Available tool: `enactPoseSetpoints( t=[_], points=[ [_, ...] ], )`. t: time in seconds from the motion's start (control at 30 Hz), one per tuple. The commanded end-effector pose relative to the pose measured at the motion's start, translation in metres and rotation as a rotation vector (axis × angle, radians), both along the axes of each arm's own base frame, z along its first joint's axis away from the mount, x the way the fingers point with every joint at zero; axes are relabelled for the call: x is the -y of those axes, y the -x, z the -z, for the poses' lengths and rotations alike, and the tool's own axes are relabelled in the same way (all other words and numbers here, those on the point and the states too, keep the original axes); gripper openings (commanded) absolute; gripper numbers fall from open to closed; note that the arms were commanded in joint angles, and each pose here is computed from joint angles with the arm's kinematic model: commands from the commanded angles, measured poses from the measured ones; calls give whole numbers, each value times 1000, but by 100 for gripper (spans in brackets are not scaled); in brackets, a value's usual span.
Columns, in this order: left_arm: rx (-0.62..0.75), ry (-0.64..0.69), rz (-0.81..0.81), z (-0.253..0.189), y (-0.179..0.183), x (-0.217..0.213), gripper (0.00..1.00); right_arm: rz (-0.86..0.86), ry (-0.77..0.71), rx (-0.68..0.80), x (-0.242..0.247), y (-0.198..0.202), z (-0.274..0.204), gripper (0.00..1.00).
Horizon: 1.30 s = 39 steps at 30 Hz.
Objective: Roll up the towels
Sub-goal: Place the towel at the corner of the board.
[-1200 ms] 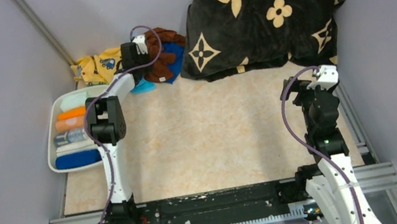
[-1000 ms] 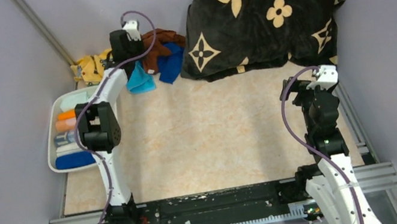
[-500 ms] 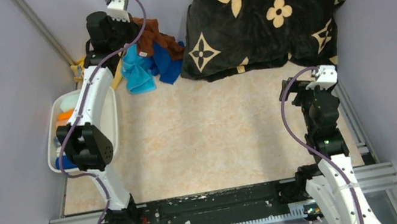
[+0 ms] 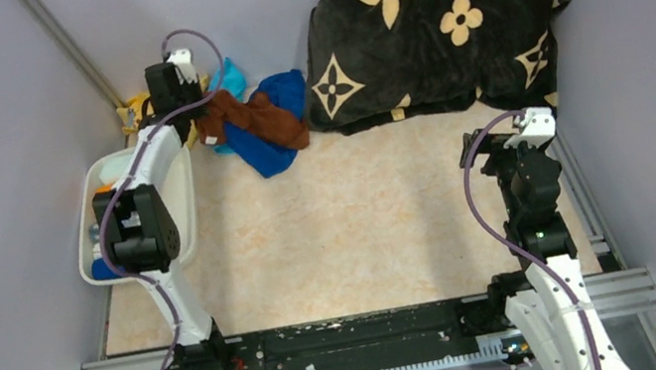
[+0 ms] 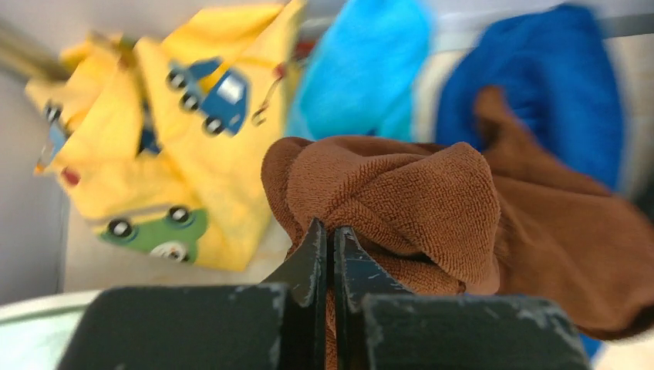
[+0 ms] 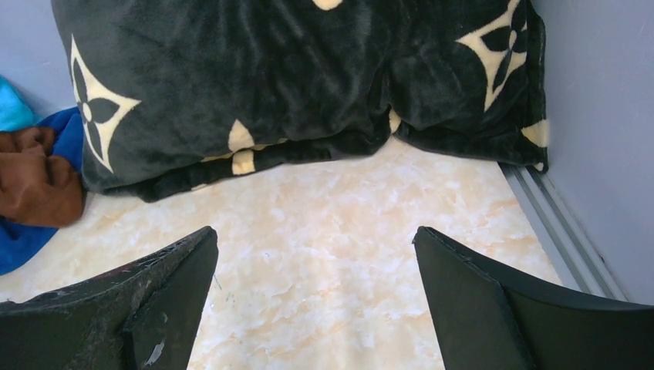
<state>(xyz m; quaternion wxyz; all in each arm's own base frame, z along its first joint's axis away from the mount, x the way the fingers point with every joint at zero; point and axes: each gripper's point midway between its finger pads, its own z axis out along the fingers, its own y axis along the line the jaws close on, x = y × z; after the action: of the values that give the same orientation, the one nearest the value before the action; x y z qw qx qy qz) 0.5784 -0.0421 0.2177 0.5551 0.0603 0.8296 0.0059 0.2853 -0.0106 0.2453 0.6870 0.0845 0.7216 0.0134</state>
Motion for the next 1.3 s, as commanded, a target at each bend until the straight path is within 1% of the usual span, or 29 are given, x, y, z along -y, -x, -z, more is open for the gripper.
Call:
enactPoseSetpoints(
  t=[0.0, 0.1, 0.17, 0.23, 0.33, 0.43, 0.5, 0.57, 0.6, 0.63, 0.77, 0.83, 0.9, 1.0, 1.1, 1.2, 1.27],
  points=[
    [114, 32, -86, -54, -21, -35, 0, -17, 0, 69, -4, -1, -20, 99],
    [223, 57, -11, -108, -27, -21, 0, -14, 3, 67, -3, -2, -19, 99],
    [298, 76, 51, -144, -25, -10, 0, -8, 5, 68, -2, -2, -20, 99],
    [351, 101, 113, -168, -18, 1, 0, -2, 6, 67, -1, -2, -19, 99],
    [398, 123, 209, -190, -6, 18, 0, -1, 8, 70, -1, -2, -20, 99],
    [416, 126, 275, -194, 3, 29, 3, 0, 9, 73, 0, -1, -21, 99],
    [394, 115, 299, -181, 7, 34, 6, -3, 9, 73, -1, -1, -21, 99],
    [354, 105, 287, -157, 9, 32, 10, -5, 9, 73, -1, -1, -21, 99],
    [308, 102, 267, -131, 12, 28, 14, -5, 10, 73, -1, -1, -21, 99],
    [284, 95, 245, -115, 14, 24, 19, -5, 10, 73, -1, -1, -21, 99],
    [172, 71, 155, -58, 26, 8, 47, -9, 10, 72, -2, -1, -20, 99],
    [124, 68, 122, -40, 32, 2, 55, -13, 10, 72, -3, -1, -20, 99],
    [89, 77, 105, -30, 40, 0, 59, -13, 10, 68, -3, -1, -19, 99],
    [45, 87, 111, -28, 55, 5, 63, -12, 13, 65, -2, -1, -19, 99],
    [11, 34, 137, -23, 70, 30, 64, -13, 14, 64, -3, -2, -18, 99],
    [-50, -52, 154, 6, 78, 57, 65, -19, 14, 55, -3, -4, -16, 99],
    [-108, -76, 132, 31, 76, 63, 65, -23, 13, 52, -4, -5, -16, 99]
  ],
)
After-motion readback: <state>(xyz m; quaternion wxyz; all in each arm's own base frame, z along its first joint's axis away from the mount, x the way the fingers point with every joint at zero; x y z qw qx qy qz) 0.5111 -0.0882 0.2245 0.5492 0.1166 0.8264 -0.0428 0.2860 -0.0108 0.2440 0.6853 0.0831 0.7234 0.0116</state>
